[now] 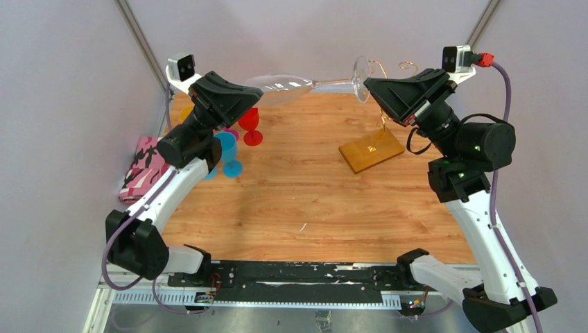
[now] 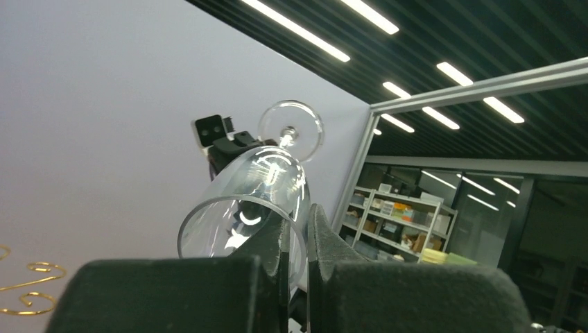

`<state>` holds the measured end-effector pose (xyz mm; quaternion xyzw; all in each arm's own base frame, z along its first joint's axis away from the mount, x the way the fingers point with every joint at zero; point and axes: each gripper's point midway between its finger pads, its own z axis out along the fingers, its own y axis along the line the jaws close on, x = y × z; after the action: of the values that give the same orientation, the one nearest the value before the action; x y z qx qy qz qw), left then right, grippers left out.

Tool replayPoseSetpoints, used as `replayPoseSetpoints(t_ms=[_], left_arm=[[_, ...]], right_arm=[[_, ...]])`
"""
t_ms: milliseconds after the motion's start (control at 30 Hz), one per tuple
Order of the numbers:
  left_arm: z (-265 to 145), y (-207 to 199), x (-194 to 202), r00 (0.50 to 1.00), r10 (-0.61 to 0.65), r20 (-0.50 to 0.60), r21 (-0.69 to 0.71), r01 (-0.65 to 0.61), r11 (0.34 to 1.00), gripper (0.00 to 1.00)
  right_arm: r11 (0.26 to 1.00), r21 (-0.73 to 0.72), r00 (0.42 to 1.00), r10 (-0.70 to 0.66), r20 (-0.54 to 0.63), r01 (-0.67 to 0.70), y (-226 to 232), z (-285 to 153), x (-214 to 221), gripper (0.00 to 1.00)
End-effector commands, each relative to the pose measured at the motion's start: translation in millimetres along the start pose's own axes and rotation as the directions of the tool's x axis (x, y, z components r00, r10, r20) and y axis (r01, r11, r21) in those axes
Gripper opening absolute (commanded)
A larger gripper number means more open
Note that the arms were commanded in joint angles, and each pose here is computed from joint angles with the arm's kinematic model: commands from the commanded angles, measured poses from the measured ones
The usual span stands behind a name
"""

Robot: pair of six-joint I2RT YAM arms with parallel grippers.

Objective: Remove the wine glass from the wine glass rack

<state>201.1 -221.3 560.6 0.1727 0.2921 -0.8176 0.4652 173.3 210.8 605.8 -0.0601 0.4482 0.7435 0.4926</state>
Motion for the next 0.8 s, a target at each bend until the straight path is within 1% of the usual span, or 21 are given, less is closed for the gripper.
replayPoseSetpoints(t_ms=[0, 167, 267, 300, 333, 367, 433, 467, 500, 533, 567, 633, 733, 767], left_arm=[[-4, -10, 13, 0.997, 0.074, -0.026, 0.043, -0.073, 0.996, 0.00], [-6, -16, 14, 0.999, 0.041, -0.017, 0.035, -0.040, 0.999, 0.00], [-9, -2, 15, 0.999, 0.035, -0.015, -0.056, -0.035, 0.998, 0.00], [-10, 3, 15, 0.999, 0.052, -0.015, -0.091, -0.053, 0.994, 0.00], [-10, 6, 14, 0.996, 0.089, -0.017, -0.124, -0.090, 0.988, 0.00], [-11, 10, 13, 0.996, 0.092, -0.019, -0.165, -0.094, 0.982, 0.00], [-9, 9, 9, 0.986, 0.167, -0.030, -0.226, -0.169, 0.959, 0.00], [-9, 7, 6, 0.978, 0.203, -0.039, -0.256, -0.206, 0.944, 0.00], [-8, 3, 2, 0.969, 0.243, -0.045, -0.287, -0.245, 0.926, 0.00], [-8, -1, -1, 0.962, 0.266, -0.058, -0.339, -0.270, 0.901, 0.00], [-6, -11, -7, 0.943, 0.326, -0.061, -0.351, -0.326, 0.878, 0.00], [-12, -9, -14, 0.927, 0.362, -0.099, -0.462, -0.365, 0.809, 0.00], [-23, -8, -30, 0.889, 0.412, -0.198, -0.610, -0.441, 0.658, 0.00], [-30, -5, -38, 0.879, 0.417, -0.231, -0.670, -0.454, 0.587, 0.00]], right_arm=[[0.995, 0.091, 0.985, 0.059, -0.163, -0.044, -49, -5, 39, 0.00], [0.993, 0.101, 0.982, 0.080, -0.174, -0.064, -56, -6, 44, 0.00], [0.993, 0.099, 0.982, 0.077, -0.171, -0.060, -55, -7, 44, 0.00], [0.993, 0.101, 0.983, 0.071, -0.170, -0.054, -55, -8, 44, 0.05], [0.994, 0.103, 0.984, 0.057, -0.169, -0.040, -55, -9, 44, 0.14], [0.994, 0.106, 0.985, 0.049, -0.164, -0.032, -54, -11, 44, 0.24], [0.994, 0.110, 0.989, 0.026, -0.146, -0.009, -53, -13, 41, 0.51], [0.993, 0.115, 0.990, 0.010, -0.139, 0.006, -51, -15, 40, 0.66], [0.992, 0.123, 0.991, -0.010, -0.133, 0.027, -50, -17, 39, 0.74], [0.989, 0.143, 0.992, -0.022, -0.126, 0.041, -51, -19, 38, 0.79], [0.987, 0.147, 0.991, -0.047, -0.122, 0.065, -48, -20, 36, 0.83], [0.980, 0.175, 0.991, -0.078, -0.112, 0.097, -47, -25, 34, 0.90], [0.955, 0.246, 0.985, -0.147, -0.092, 0.165, -49, -37, 29, 0.93], [0.935, 0.303, 0.982, -0.169, -0.079, 0.185, -56, -44, 26, 0.94]])
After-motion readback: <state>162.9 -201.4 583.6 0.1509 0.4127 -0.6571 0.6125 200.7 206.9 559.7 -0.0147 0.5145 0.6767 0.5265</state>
